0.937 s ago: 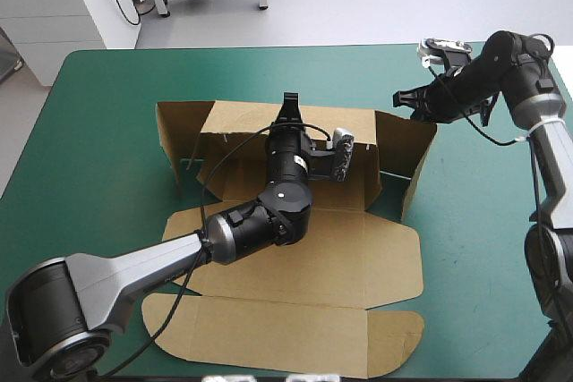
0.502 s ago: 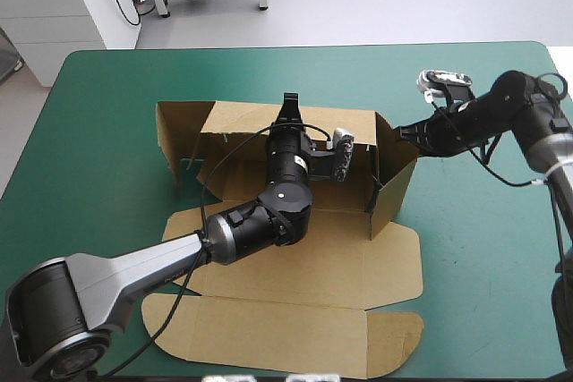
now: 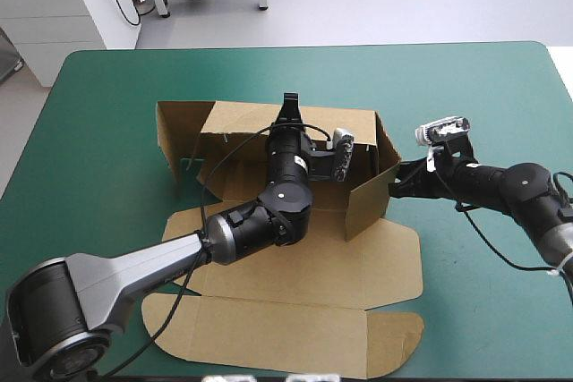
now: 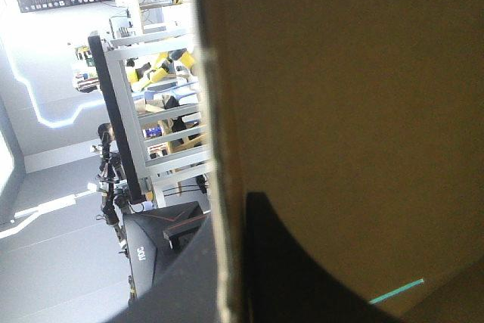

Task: Fold the box

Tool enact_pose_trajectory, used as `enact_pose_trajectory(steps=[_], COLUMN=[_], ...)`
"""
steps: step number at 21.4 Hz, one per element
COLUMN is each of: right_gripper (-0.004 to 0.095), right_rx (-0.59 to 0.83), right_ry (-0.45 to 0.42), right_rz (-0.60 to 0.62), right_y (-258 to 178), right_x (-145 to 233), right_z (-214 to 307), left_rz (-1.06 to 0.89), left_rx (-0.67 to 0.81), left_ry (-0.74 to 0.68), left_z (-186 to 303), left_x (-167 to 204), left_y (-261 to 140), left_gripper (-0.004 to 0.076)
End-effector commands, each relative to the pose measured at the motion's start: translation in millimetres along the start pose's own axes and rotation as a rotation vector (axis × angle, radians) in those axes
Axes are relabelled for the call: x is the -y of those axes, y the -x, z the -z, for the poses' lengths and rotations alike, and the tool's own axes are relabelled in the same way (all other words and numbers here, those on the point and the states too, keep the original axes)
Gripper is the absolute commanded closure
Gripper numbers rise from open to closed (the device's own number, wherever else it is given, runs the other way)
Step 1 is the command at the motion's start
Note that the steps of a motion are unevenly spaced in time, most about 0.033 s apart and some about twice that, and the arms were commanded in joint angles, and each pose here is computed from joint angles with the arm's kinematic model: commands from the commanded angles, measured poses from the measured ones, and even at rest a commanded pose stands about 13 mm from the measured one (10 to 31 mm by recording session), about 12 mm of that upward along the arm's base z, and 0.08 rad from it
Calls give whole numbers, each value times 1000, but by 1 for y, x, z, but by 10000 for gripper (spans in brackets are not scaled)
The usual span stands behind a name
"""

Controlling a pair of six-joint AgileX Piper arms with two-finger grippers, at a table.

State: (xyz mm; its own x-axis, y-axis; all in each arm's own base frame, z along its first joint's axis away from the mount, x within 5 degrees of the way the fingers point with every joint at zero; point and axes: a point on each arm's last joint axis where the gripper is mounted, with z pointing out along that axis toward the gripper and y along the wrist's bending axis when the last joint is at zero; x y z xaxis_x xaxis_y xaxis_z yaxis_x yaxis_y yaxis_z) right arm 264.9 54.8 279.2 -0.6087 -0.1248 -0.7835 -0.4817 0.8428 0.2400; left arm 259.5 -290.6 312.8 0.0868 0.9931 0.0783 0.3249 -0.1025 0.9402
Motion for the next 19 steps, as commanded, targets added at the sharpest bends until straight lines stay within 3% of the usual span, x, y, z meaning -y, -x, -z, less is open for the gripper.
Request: enact_pose_trajectory(steps=[1, 4, 6, 9, 10, 12, 15, 19], right_gripper=[909, 869, 769, 482, 364, 235, 233, 235], right_rx=[70, 46, 18, 4, 6, 20, 36, 81], right_ry=[60, 91, 135, 196, 191, 138, 95, 111], right_rz=[178, 250, 293, 342, 359, 373, 370, 283], right_y=[8, 5, 2, 0, 0, 2, 4, 9], right_x=[-10, -13, -16, -21, -21, -16, -12, -16], right_z=[11, 11, 11, 12, 12, 11, 10, 9], left_rz=[34, 34, 34, 34, 43, 43, 43, 40], left_rx=[-9, -15, -15, -15, -15, -15, -15, -13], left_ry=[88, 88, 88, 88, 89, 89, 89, 92], left_z=[14, 14, 14, 14, 14, 14, 14, 14], left_x=[-27, -27, -27, -27, -27, -27, -27, -27], left_y=[-11, -12, -12, -12, -12, -12, -12, -11], left_gripper=[731, 731, 731, 731, 731, 731, 731, 731])
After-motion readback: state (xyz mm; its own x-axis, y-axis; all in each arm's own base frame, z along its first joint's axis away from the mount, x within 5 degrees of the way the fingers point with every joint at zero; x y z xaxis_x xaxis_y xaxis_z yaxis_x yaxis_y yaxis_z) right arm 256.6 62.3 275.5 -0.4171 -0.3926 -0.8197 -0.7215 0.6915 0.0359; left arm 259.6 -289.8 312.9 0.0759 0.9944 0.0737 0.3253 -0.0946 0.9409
